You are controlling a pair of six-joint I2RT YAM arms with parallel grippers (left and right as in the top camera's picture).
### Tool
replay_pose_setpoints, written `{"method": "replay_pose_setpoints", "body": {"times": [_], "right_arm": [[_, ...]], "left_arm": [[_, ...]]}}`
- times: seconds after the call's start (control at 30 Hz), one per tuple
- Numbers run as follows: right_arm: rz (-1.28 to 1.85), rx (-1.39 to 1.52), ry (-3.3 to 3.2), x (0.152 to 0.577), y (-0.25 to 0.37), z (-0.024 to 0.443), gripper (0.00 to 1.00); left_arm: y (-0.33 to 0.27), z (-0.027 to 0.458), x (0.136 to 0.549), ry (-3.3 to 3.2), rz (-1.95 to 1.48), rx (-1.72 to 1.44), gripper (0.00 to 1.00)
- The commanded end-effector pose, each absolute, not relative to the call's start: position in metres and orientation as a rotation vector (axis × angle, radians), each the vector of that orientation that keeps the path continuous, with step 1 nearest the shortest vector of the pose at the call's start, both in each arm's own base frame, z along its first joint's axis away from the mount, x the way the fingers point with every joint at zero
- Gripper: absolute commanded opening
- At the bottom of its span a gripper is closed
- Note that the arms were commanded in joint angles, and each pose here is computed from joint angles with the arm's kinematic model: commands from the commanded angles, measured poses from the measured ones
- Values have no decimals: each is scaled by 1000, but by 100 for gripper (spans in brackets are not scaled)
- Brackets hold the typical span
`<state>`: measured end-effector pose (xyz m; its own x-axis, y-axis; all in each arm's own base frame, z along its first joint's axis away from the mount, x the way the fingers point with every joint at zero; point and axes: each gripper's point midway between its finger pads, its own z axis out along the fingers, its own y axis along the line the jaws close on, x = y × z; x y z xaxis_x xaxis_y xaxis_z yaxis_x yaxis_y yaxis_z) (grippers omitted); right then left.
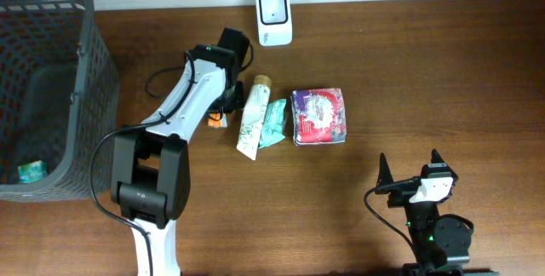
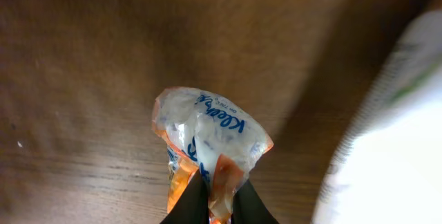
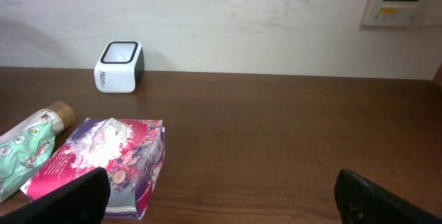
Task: Scan the item barcode
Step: 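Grasp the small orange-and-white packet and place it left of the tube, then reach the left gripper into the basket and grasp the teal packet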
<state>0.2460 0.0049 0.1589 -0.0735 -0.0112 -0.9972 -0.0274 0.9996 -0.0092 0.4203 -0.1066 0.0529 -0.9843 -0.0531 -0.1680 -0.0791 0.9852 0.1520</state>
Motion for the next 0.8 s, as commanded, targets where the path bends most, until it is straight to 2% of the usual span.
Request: {"method": "replay_pose_setpoints", "body": {"times": [0.0, 0.2, 0.3, 0.33, 0.4, 0.5, 0.6, 0.67, 0.77], "right_arm": [[5, -15, 1648, 246, 2, 156, 99], [5, -15, 1648, 246, 2, 156, 99], [5, -15, 1648, 246, 2, 156, 99], [5, -15, 1648, 246, 2, 156, 99], [5, -15, 1648, 246, 2, 156, 99], [5, -15, 1648, 246, 2, 156, 99], [5, -15, 1648, 246, 2, 156, 99], [5, -15, 1648, 246, 2, 156, 99], [5, -15, 1648, 246, 2, 156, 99]], "left_arm": [[-107, 52, 420, 2960, 212, -156, 19], [-123, 88, 434, 2939, 108, -49, 35], [-117, 155, 449, 2863, 76, -76, 40], [-113, 175, 455, 2828, 61, -96, 47], [-97, 229, 468, 2716, 19, -160, 79], [-41, 327, 481, 2445, 0, -315, 98], [41, 395, 470, 2205, 143, -511, 98], [96, 415, 454, 2101, 301, -651, 96], [175, 401, 419, 2107, 508, -859, 98]]}}
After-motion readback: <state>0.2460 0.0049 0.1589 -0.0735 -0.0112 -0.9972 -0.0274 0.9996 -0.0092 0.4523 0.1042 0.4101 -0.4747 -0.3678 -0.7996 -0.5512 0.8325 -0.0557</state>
